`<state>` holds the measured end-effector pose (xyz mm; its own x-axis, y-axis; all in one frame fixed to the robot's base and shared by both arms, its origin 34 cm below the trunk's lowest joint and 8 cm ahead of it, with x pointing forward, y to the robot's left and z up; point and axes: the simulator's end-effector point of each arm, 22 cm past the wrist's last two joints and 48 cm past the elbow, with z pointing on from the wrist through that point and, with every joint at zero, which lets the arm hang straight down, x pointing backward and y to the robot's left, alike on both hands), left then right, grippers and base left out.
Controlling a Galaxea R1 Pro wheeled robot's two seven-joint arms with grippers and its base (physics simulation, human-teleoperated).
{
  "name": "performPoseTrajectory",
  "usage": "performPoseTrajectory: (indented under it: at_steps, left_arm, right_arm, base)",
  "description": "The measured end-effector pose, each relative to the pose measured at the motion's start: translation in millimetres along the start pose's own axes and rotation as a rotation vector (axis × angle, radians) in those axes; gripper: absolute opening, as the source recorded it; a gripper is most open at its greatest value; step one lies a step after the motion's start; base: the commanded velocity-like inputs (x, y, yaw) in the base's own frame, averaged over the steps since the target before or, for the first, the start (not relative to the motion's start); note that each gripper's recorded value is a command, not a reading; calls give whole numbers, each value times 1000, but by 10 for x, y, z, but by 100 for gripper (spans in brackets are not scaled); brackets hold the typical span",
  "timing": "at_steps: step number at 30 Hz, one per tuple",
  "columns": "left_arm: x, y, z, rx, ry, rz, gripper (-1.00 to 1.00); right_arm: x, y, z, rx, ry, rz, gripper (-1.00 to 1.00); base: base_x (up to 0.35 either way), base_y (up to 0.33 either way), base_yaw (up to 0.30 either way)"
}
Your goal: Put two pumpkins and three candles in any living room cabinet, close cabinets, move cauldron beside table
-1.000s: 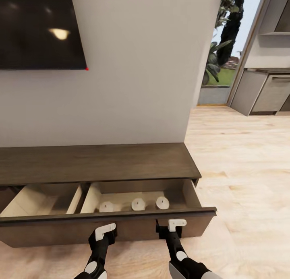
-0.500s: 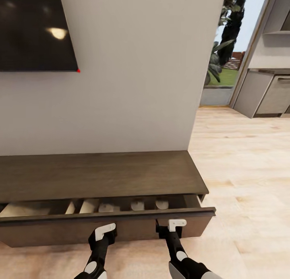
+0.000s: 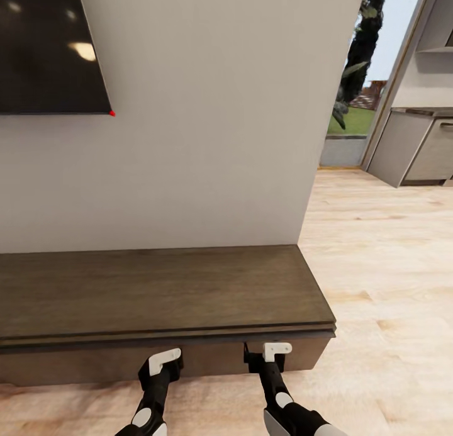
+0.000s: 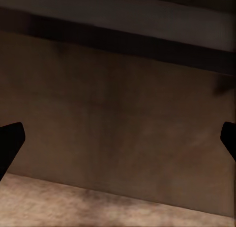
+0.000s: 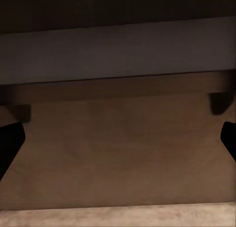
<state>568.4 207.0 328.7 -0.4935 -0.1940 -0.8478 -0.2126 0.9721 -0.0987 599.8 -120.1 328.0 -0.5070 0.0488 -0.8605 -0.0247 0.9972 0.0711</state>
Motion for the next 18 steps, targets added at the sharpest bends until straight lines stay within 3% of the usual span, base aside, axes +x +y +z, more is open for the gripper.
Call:
performPoseTrajectory:
  at_steps: [10, 18]
  left_arm:
    - [-7, -3, 1, 0, -1, -2, 100]
    - [-9, -5, 3, 1, -2, -3, 100]
  right_arm:
    - [2, 2, -1, -1, 0, -1, 100]
    - [0, 1, 4, 0, 0, 0, 100]
  base:
    - [60, 0, 0]
    - [-285, 0, 0]
